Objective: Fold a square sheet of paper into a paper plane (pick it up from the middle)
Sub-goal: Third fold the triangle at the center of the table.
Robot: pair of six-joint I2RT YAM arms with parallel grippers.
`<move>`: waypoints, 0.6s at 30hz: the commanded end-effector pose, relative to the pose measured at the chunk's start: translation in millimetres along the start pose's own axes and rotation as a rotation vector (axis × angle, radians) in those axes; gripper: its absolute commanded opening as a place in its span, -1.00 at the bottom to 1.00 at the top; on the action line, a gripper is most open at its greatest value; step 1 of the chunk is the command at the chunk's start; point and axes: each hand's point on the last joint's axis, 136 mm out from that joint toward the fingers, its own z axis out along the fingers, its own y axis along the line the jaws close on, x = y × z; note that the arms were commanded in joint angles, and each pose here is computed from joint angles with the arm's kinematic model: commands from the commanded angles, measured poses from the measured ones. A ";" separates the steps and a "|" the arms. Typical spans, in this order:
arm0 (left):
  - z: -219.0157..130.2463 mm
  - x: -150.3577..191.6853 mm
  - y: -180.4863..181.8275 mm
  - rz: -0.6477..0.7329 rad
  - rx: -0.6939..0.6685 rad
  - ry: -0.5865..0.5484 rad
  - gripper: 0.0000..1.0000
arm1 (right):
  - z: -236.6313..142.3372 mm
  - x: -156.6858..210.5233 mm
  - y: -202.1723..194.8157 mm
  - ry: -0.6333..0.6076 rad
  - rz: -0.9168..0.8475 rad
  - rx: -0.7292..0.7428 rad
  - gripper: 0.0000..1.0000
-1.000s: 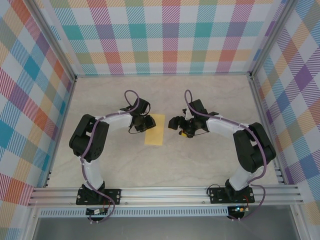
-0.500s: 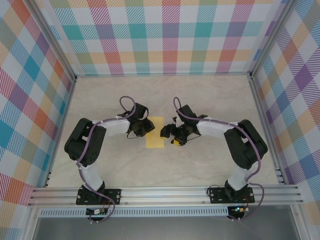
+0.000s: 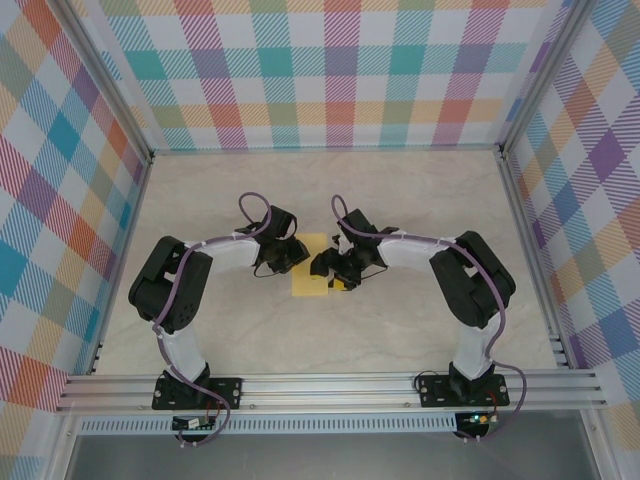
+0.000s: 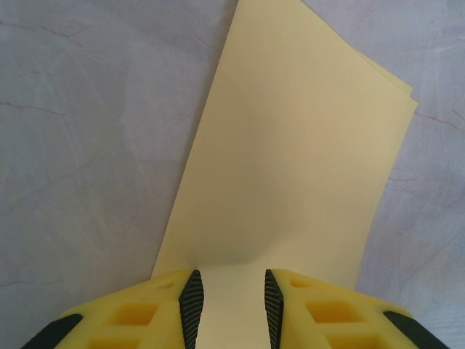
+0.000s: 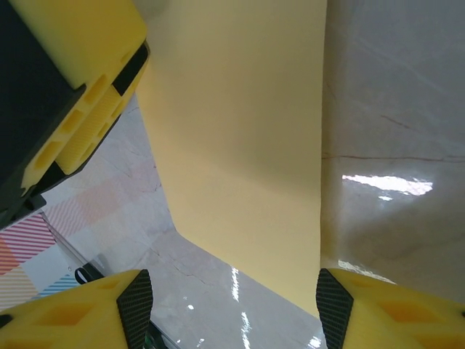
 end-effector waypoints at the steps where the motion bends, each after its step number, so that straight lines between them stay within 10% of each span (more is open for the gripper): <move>1: 7.1 24.7 36.7 -0.018 -0.129 0.077 -0.33 | 2.6 0.9 -2.8 0.011 0.008 0.042 0.26; 18: 7.7 25.9 37.2 -0.020 -0.127 0.082 -0.33 | 10.9 12.0 9.7 0.078 -0.019 -0.021 0.11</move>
